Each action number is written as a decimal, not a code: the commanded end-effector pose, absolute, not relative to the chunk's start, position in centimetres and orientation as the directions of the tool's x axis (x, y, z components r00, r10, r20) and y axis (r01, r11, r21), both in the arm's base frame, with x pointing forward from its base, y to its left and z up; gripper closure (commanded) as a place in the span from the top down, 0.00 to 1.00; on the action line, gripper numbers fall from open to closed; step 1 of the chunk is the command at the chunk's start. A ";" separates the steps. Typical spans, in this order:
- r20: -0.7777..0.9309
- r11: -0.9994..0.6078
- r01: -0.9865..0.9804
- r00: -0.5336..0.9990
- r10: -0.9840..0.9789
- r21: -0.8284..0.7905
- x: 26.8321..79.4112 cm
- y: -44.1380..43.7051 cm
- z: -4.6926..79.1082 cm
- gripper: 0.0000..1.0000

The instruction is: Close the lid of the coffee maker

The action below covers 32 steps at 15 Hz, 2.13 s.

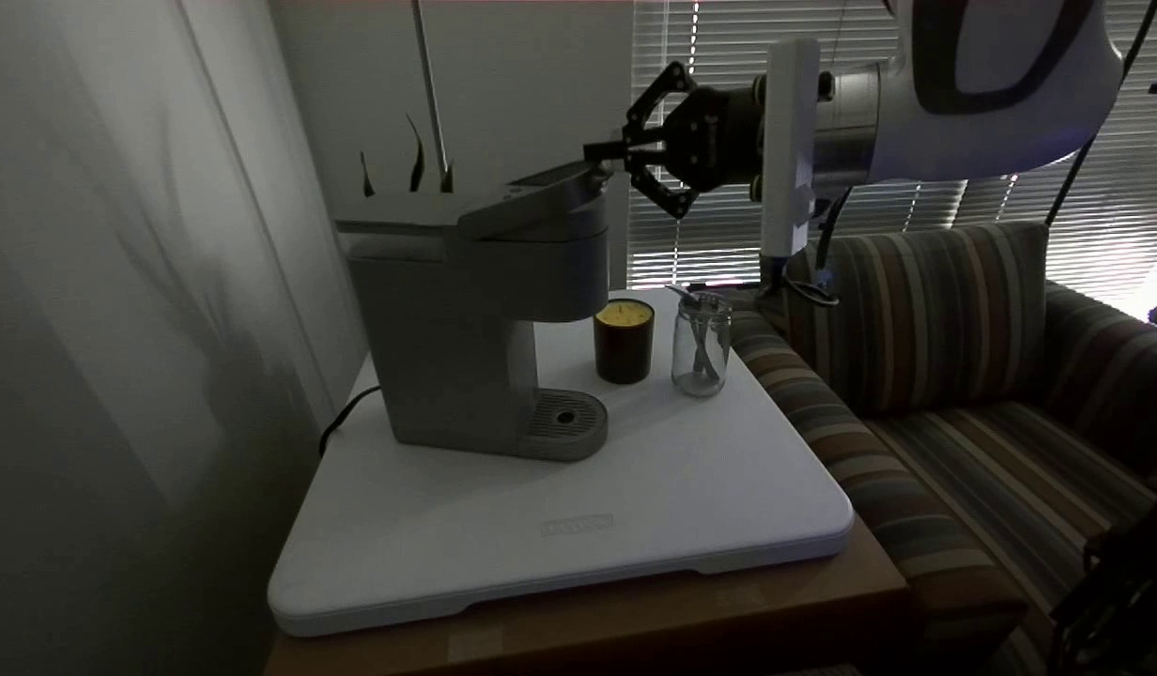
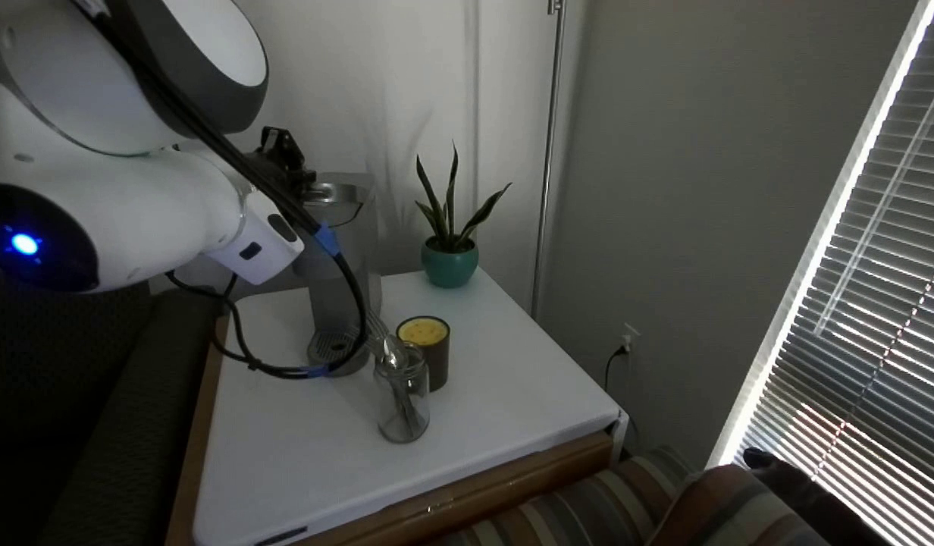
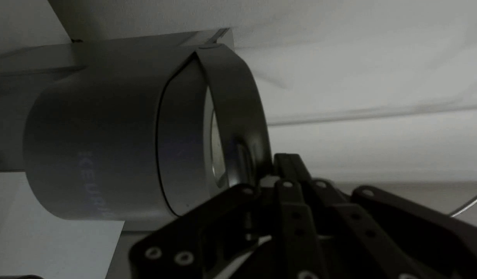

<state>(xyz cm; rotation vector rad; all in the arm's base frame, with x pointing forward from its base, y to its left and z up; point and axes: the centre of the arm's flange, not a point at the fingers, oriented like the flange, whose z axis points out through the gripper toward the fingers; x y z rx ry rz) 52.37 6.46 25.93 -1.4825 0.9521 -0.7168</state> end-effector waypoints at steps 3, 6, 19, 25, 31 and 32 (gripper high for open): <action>-0.073 -0.057 -0.230 0.519 -0.852 -0.971 51.5 7.3 23.8 0.00; -0.059 -0.081 -0.235 0.532 -0.845 -0.969 51.2 7.3 23.2 0.00; -0.086 -0.056 -0.254 0.515 -0.853 -0.966 51.4 6.4 19.7 0.00; 0.010 -0.163 -0.234 0.543 -0.840 -0.959 51.2 6.5 23.9 0.00; 0.206 -0.419 -0.224 0.615 -0.761 -0.880 51.8 6.7 29.5 0.00; 0.237 -0.465 -0.222 0.632 -0.738 -0.857 51.9 6.9 30.4 0.00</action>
